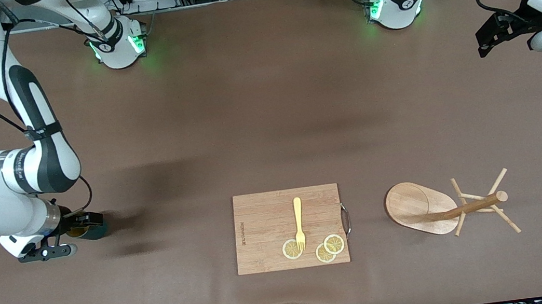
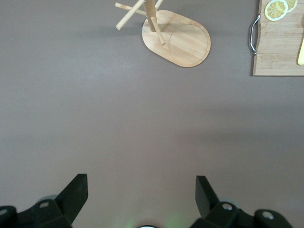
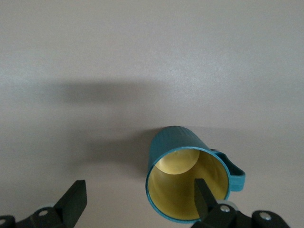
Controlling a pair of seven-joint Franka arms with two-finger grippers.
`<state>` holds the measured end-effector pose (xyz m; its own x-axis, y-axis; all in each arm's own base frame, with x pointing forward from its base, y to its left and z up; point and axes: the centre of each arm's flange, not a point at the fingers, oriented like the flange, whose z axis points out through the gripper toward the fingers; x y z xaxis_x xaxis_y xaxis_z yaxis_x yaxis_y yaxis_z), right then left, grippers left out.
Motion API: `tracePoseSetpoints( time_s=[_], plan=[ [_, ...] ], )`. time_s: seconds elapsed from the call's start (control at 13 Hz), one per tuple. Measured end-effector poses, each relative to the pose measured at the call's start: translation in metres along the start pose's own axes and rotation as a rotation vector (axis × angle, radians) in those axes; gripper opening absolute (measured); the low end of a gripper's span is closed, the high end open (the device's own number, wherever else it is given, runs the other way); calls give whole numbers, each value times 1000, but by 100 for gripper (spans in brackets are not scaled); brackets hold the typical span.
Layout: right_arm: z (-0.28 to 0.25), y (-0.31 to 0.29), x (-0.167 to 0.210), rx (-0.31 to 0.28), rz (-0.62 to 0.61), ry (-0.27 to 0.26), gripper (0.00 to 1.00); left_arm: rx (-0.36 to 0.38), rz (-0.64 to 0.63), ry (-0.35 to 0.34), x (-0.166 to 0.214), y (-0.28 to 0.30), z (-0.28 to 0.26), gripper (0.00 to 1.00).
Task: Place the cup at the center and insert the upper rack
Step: 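Lower the right gripper over the teal mug rim and grasp it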
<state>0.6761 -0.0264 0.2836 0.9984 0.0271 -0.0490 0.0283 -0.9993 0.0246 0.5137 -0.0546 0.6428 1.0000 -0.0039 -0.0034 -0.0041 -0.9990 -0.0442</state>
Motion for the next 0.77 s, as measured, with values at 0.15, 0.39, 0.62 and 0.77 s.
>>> tracePoseSetpoints(
  time_s=[0.15, 0.39, 0.62, 0.77],
  plan=[
    [12, 1, 0, -1, -5, -17, 100, -1, -4, 2, 0, -2, -1, 100],
    [25, 9, -1, -1, -6, -35, 100, -1, -4, 3, 0, -2, -2, 100],
    [29, 9, -2, -1, -41, -40, 94, -1, -4, 4, 0, -2, -2, 100],
    [32, 8, -2, 0, -80, -45, 75, -1, -4, 4, 0, -2, -2, 100]
  ],
)
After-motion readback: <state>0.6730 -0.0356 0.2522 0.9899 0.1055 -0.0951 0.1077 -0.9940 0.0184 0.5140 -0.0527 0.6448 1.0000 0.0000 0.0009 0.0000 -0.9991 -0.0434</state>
